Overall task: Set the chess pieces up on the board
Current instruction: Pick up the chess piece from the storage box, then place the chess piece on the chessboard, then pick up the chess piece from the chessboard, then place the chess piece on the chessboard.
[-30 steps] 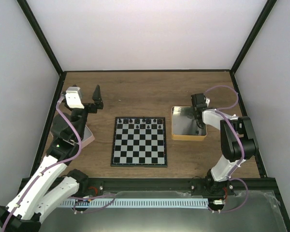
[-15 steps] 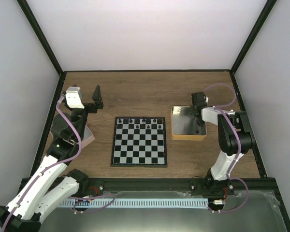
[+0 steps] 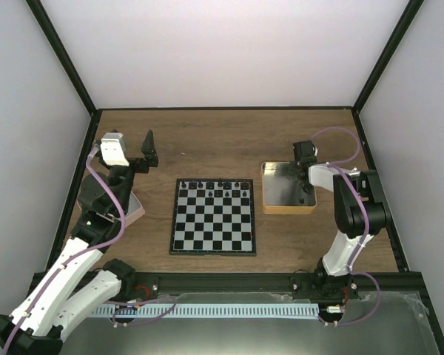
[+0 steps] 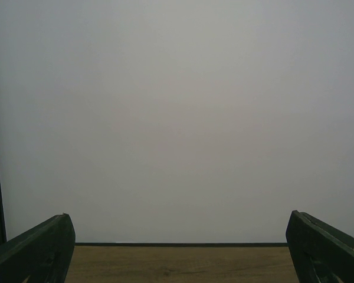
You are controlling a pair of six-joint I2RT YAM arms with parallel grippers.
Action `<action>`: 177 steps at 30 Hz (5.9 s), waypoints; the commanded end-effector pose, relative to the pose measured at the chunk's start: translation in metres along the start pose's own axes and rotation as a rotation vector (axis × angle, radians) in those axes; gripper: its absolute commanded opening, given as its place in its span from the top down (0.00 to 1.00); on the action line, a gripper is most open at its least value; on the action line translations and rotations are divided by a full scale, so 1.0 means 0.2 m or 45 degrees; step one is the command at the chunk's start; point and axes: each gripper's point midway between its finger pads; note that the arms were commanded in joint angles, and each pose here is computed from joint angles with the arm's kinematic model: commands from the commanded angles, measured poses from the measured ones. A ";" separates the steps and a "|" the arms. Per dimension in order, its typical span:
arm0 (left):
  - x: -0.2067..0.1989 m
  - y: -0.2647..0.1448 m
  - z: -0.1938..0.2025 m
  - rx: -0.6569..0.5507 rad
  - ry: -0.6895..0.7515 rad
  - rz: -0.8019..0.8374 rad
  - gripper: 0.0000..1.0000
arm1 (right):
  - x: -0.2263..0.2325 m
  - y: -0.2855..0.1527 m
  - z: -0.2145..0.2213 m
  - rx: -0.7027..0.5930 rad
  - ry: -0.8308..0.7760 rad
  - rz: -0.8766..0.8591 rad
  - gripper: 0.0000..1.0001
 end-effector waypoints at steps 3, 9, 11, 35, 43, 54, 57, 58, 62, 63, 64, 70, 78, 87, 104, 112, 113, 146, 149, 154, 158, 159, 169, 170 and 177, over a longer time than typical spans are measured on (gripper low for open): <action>0.00 0.00 -0.01 -0.012 -0.004 0.000 0.00 | 0.04 -0.14 -0.04 0.021 0.114 -0.109 0.97; 0.00 0.00 -0.01 -0.012 -0.009 0.007 0.00 | 0.22 -0.40 0.09 0.109 0.110 -0.354 0.99; 0.00 0.00 -0.01 -0.009 -0.010 0.010 0.00 | 0.33 -0.51 0.12 0.117 0.038 -0.447 0.99; 0.00 -0.01 -0.03 -0.019 -0.006 0.005 0.00 | 1.12 -0.92 0.99 0.616 -0.959 -0.604 0.99; 0.01 -0.01 -0.02 -0.018 -0.001 -0.002 0.00 | 1.15 -0.92 0.98 0.610 -1.013 -0.575 0.90; 0.01 -0.01 -0.02 -0.017 0.002 -0.007 0.00 | 1.24 -0.93 0.93 0.550 -0.945 -0.638 0.72; 0.01 -0.01 -0.02 -0.016 0.005 -0.005 0.00 | 1.21 -0.90 0.95 0.556 -0.946 -0.597 0.71; 0.01 -0.01 -0.02 -0.018 0.003 -0.006 0.00 | 1.20 -0.89 0.95 0.558 -0.947 -0.582 0.71; 0.01 -0.01 -0.02 -0.019 0.001 -0.005 0.00 | 1.17 -0.87 0.98 0.571 -0.974 -0.563 0.71; 0.01 -0.01 -0.02 -0.018 0.001 -0.005 0.00 | 1.16 -0.86 0.98 0.571 -0.985 -0.552 0.71; 0.01 -0.01 -0.02 -0.018 0.001 -0.003 0.00 | 1.15 -0.86 0.99 0.572 -0.997 -0.548 0.71; 0.01 -0.01 -0.02 -0.018 -0.003 -0.001 0.00 | 1.14 -0.86 0.99 0.564 -1.044 -0.562 0.68; 0.00 -0.01 -0.02 -0.012 -0.003 0.004 0.00 | 1.15 -0.89 1.02 0.560 -1.049 -0.650 0.61; 0.00 0.00 -0.02 -0.011 -0.008 0.010 0.00 | 1.13 -0.90 1.06 0.561 -1.067 -0.696 0.64; 0.00 -0.01 -0.02 -0.013 -0.010 0.006 0.00 | 1.11 -0.82 1.04 0.506 -1.097 -0.514 0.76; 0.00 0.00 -0.01 -0.008 -0.012 0.009 0.00 | 1.12 -0.79 1.04 0.485 -1.076 -0.490 0.82; 0.00 0.00 -0.01 -0.007 -0.011 0.010 0.00 | 1.12 -0.78 1.04 0.480 -1.072 -0.489 0.82; -0.04 -0.17 0.65 0.709 -0.525 0.008 0.03 | 1.35 -1.09 0.77 0.500 -0.478 -0.892 0.88; -0.03 -0.20 0.68 0.710 -0.536 0.014 0.02 | 1.22 -1.13 0.84 0.595 -0.598 -0.812 0.88; -0.01 -0.21 0.71 0.710 -0.507 0.010 0.02 | 1.09 -1.16 0.92 0.741 -0.757 -0.718 0.88; -0.02 -0.20 0.74 0.734 -0.478 0.022 0.02 | 1.05 -1.13 0.98 0.840 -0.819 -0.662 0.88; -0.02 -0.20 0.75 0.740 -0.467 0.023 0.02 | 1.04 -1.12 1.00 0.870 -0.832 -0.650 0.89; 0.01 -0.20 0.81 0.775 -0.356 0.000 0.02 | 0.94 -1.09 1.14 1.069 -0.901 -0.576 0.88; 0.02 -0.20 0.81 0.772 -0.348 -0.007 0.01 | 0.93 -1.08 1.16 1.089 -0.896 -0.575 0.88; 0.03 -0.19 0.82 0.769 -0.324 -0.010 0.01 | 0.90 -1.05 1.20 1.127 -0.905 -0.539 0.88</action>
Point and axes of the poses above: each gripper's point midway between its finger pads, its own y axis out along the fingers, its own x axis along the line the jaws close on, z = x × y, and after that the axes turned 8 degrees about -y, right-handed
